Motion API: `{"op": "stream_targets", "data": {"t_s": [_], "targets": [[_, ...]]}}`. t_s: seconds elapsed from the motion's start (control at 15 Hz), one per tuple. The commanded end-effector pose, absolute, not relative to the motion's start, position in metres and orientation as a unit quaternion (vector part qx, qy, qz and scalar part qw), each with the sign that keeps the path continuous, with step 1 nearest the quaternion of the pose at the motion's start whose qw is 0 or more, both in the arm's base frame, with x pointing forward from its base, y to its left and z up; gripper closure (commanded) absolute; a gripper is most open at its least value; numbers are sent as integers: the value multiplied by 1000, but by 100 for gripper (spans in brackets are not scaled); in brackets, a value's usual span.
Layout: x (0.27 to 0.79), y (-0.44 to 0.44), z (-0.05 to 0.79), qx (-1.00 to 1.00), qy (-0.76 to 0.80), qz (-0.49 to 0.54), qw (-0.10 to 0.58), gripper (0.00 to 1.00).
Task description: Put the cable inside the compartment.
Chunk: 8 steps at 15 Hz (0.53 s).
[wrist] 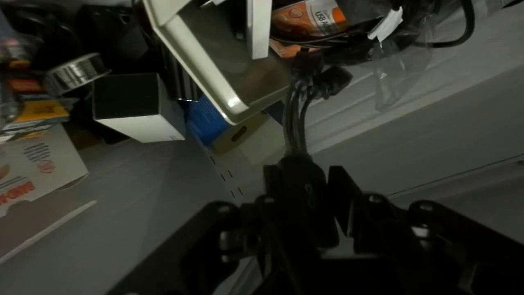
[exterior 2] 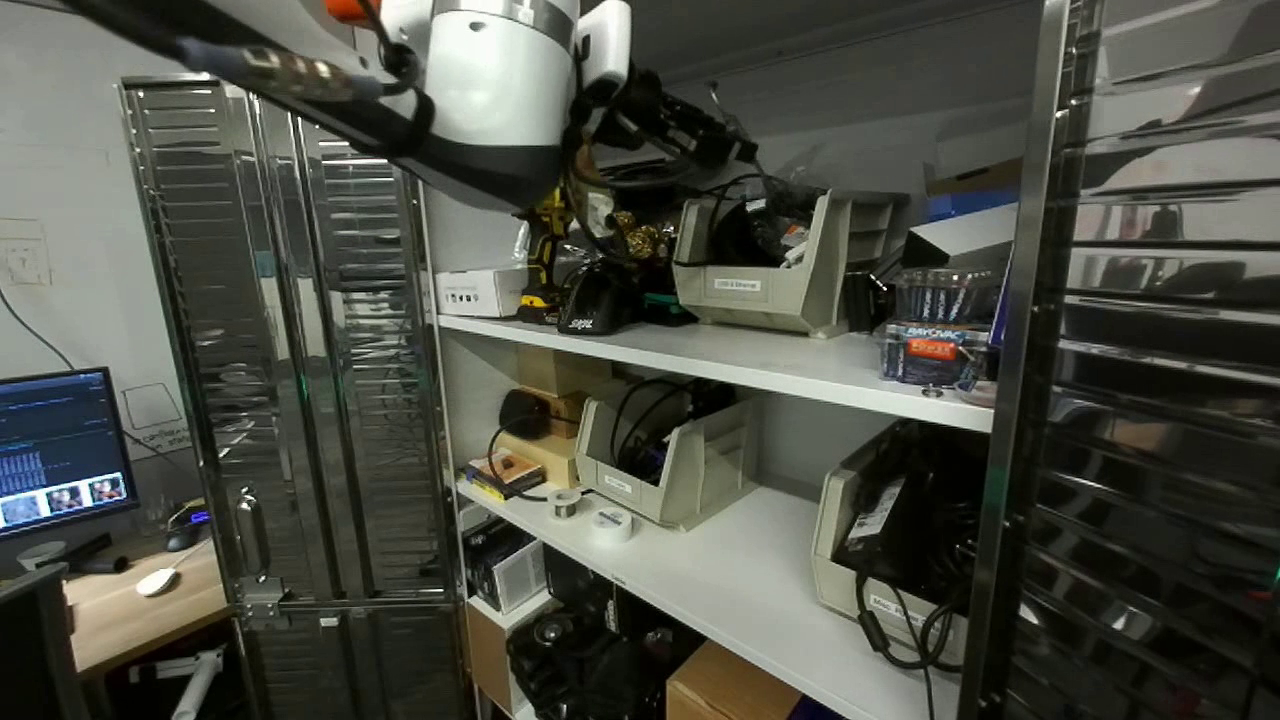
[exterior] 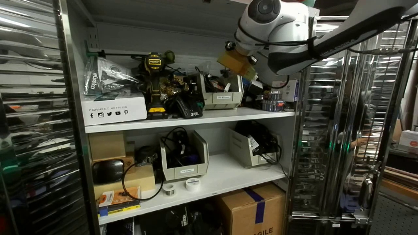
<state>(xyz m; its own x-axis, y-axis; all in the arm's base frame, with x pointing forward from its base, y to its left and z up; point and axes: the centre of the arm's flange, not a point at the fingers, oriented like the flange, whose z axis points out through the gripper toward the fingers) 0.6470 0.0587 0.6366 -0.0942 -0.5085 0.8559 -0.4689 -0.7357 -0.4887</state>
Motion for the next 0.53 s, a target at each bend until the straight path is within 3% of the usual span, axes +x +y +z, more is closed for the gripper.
{"op": "stream_targets", "data": {"t_s": [0.0, 0.47], "targets": [[732, 70, 645, -603, 363, -710, 21, 84], [813, 62, 619, -573, 408, -711, -20, 85]]}}
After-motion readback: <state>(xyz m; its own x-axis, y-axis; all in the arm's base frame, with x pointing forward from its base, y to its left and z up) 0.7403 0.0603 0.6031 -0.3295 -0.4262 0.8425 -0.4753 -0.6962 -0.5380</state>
